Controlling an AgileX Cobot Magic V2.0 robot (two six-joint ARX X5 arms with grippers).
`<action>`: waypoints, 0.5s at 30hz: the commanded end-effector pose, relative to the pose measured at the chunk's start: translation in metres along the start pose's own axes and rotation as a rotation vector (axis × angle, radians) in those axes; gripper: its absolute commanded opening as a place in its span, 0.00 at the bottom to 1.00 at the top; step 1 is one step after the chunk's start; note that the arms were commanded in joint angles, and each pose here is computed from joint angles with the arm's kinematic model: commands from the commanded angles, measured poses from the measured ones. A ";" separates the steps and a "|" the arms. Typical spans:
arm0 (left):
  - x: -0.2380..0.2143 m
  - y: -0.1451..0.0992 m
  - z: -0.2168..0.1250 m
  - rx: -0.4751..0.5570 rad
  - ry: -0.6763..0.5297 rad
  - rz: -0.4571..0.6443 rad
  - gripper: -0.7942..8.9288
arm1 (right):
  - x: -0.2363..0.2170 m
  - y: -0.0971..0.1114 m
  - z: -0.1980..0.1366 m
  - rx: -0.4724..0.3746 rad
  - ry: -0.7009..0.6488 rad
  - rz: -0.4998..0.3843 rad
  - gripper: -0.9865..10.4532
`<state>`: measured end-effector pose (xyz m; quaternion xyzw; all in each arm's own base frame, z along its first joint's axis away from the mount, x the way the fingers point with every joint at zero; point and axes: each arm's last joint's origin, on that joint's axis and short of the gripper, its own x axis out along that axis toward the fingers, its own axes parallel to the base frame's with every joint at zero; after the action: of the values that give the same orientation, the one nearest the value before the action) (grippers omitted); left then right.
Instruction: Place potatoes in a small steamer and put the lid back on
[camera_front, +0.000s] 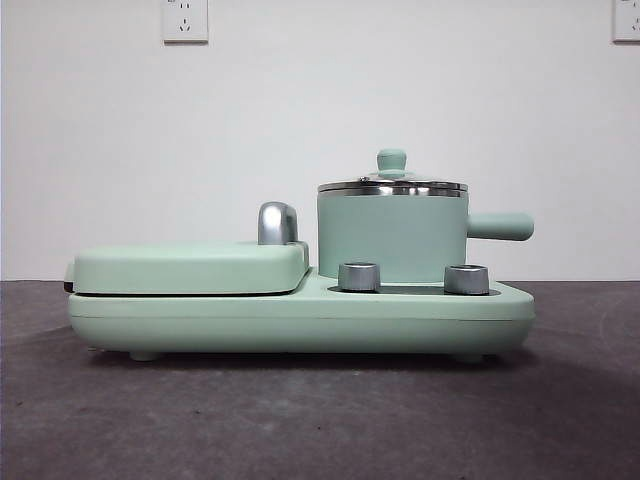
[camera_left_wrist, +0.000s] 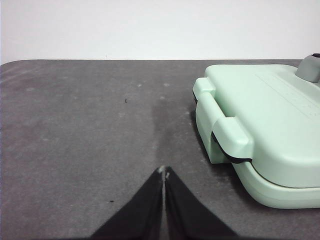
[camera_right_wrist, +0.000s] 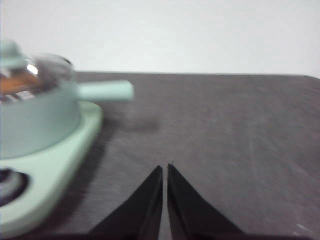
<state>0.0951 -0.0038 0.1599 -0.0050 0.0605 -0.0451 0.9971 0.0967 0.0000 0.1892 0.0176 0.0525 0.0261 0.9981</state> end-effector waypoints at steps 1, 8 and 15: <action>0.002 0.000 -0.005 0.014 0.006 0.004 0.09 | 0.001 -0.002 -0.006 -0.018 -0.032 -0.032 0.10; 0.002 0.000 -0.005 0.014 0.006 0.004 0.09 | 0.003 -0.003 -0.026 -0.016 0.004 -0.060 0.10; 0.002 0.000 -0.005 0.014 0.006 0.004 0.09 | 0.003 -0.004 -0.038 -0.017 0.061 -0.086 0.10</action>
<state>0.0951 -0.0038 0.1599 -0.0050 0.0605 -0.0451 0.9971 0.0958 -0.0025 0.1523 0.0122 0.0800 -0.0121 0.9966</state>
